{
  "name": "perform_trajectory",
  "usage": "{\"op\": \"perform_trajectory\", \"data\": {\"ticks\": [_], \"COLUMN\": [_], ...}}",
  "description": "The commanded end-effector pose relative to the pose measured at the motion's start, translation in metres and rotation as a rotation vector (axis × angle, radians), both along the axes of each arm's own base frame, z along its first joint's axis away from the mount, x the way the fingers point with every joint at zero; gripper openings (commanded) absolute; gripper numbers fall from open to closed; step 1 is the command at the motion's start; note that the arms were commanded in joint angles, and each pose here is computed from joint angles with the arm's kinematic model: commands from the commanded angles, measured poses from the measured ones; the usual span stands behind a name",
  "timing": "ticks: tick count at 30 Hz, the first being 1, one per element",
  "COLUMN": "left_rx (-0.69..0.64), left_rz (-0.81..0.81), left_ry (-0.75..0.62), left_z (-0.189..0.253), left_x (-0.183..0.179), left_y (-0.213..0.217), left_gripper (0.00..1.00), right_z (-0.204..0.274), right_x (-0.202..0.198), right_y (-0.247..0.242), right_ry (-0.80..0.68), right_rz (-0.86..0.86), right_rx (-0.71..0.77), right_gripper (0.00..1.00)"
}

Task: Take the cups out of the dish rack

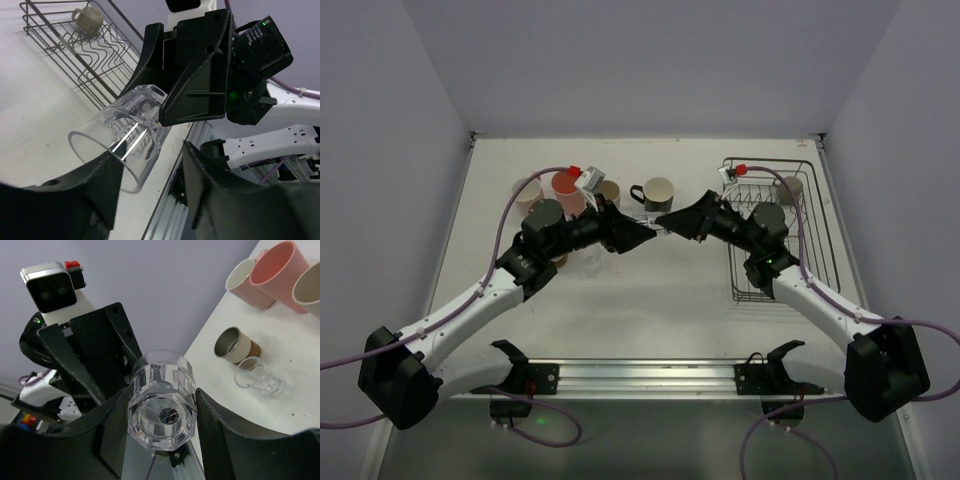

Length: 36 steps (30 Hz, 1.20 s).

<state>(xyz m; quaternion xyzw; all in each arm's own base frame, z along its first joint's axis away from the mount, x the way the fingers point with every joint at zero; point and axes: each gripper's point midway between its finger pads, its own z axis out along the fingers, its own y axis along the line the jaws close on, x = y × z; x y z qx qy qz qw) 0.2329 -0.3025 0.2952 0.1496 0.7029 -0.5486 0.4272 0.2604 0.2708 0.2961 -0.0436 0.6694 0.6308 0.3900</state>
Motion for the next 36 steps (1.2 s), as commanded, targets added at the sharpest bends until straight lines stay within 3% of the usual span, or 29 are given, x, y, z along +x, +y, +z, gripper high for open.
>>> {"op": "perform_trajectory", "data": {"ticks": [1, 4, 5, 6, 8, 10, 12, 13, 16, 22, 26, 36], "left_rx": [-0.074, -0.07, -0.063, -0.057, 0.015, 0.09, 0.276, 0.346, 0.63, 0.969, 1.062, 1.117], "left_rz": [-0.057, -0.051, -0.044, -0.04, 0.011, 0.125, 0.252, 0.294, 0.416, 0.525, 0.463, 0.407], "left_ry": [-0.042, -0.041, -0.044, -0.05, -0.035, -0.037, -0.002, 0.011, 0.086, 0.147, 0.203, 0.218], "left_z": [0.017, 0.015, 0.014, 0.014, 0.0, -0.002, -0.027, -0.036, -0.073, -0.112, -0.14, -0.157], "left_x": [-0.008, -0.007, -0.006, -0.005, 0.003, 0.02, 0.036, 0.04, 0.041, 0.042, 0.041, 0.049], "left_y": [-0.006, -0.006, -0.006, -0.005, 0.0, 0.012, 0.036, 0.046, 0.091, 0.144, 0.142, 0.134], "left_gripper": [0.48, 0.33, 0.21, 0.15, 0.01, 0.0, 0.0, 0.0, 0.0, 0.0, 0.0, 0.0], "right_z": [0.016, 0.012, 0.01, 0.01, 0.007, 0.004, -0.001, -0.004, -0.021, -0.064, -0.078, -0.09], "right_x": [-0.01, -0.012, -0.011, -0.012, -0.013, -0.011, -0.01, -0.007, -0.004, 0.006, 0.006, 0.007], "right_y": [0.015, 0.026, 0.027, 0.029, 0.029, 0.026, 0.022, 0.02, 0.009, -0.034, -0.057, -0.062], "right_ry": [-0.037, -0.021, -0.016, -0.018, -0.004, -0.013, -0.025, -0.027, -0.027, 0.006, 0.015, 0.022], "right_rz": [0.091, 0.128, 0.132, 0.139, 0.142, 0.115, 0.082, 0.055, -0.02, -0.248, -0.342, -0.359], "right_rx": [0.074, 0.079, 0.079, 0.085, 0.093, 0.081, 0.04, 0.019, -0.096, -0.364, -0.451, -0.495], "right_gripper": [0.2, 0.21, 0.22, 0.28, 0.49, 0.79, 0.95, 0.98, 0.99, 0.99, 0.99, 0.99]}}
